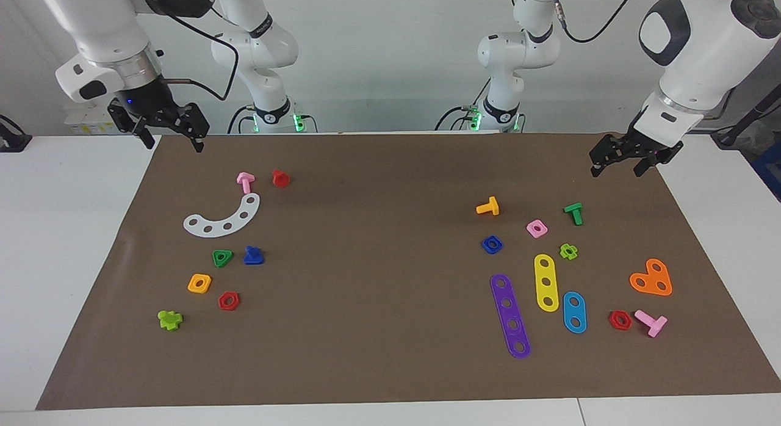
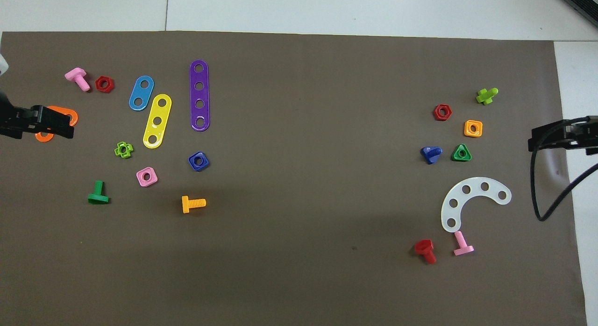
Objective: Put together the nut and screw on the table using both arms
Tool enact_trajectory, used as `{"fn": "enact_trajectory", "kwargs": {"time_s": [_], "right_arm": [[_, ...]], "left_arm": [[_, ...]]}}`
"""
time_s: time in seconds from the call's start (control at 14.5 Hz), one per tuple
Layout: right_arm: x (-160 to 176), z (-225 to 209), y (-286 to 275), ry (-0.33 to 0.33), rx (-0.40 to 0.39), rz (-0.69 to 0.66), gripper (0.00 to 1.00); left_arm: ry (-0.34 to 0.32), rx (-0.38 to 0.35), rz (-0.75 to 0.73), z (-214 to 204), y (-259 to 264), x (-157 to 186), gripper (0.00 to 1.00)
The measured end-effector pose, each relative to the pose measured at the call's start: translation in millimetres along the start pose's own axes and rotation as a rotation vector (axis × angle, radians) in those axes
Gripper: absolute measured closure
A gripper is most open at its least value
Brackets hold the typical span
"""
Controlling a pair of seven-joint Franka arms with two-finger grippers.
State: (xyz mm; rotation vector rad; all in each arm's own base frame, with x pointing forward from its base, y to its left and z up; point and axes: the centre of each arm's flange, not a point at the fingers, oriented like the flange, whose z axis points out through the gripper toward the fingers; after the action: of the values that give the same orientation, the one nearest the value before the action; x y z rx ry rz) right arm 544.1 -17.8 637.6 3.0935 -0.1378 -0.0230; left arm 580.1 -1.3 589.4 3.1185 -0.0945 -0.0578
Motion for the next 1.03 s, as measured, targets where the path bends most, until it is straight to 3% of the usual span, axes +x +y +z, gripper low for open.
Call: {"fn": "enact_trajectory", "kwargs": {"time_s": [0.28,0.55,0.83,1.03], "right_arm": [[0.0,0.1,-0.1,0.0,0.0,0.005,0.0],[2.1,6.5,-2.1,0.012,0.002,0.028,0.0],[4.6,34.1,-7.7,0.026,0.008,-0.012,0.0],[14.9,92.7,-13.8,0.056,0.016,-0.082,0.0]], "left_arm": [[0.025,0.0,0.019,11.9,10.7,2.1,0.0],[0.028,-0.001,0.024,55.5,52.2,2.6,0.0],[0.059,-0.008,-0.148,107.2,99.4,1.5,0.0],[0.086,-0.023,-0.31,139.2,126.9,0.3,0.0]]}}
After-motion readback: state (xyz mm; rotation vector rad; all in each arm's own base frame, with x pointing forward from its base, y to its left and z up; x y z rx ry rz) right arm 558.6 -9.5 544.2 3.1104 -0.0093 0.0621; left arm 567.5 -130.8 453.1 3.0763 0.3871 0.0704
